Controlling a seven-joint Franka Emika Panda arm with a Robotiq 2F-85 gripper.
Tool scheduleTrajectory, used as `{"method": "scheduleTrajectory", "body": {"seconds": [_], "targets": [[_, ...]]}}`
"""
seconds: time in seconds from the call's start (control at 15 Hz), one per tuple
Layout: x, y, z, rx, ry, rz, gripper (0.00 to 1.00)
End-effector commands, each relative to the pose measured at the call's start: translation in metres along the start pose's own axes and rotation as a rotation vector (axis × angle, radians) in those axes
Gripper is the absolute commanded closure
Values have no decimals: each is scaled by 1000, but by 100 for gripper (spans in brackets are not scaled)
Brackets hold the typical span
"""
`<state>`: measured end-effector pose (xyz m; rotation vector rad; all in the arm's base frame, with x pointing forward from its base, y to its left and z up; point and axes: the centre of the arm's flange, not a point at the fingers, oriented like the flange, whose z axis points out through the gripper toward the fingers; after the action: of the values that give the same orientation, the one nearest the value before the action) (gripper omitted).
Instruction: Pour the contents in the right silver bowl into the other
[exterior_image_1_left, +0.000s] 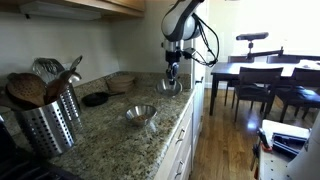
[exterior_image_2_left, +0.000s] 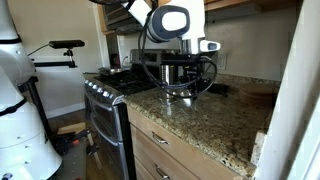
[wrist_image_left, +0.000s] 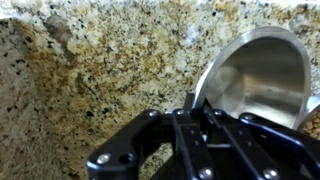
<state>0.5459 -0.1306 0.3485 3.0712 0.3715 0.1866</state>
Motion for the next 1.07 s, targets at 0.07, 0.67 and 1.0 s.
{"method": "scheduleTrajectory", "body": {"seconds": [0.07,0.67,1.0], "targets": [[11,18,13,23,18,-20,93],[32,0,51,82,4,-48,94],[34,5,63,72,-17,-38,94]]}}
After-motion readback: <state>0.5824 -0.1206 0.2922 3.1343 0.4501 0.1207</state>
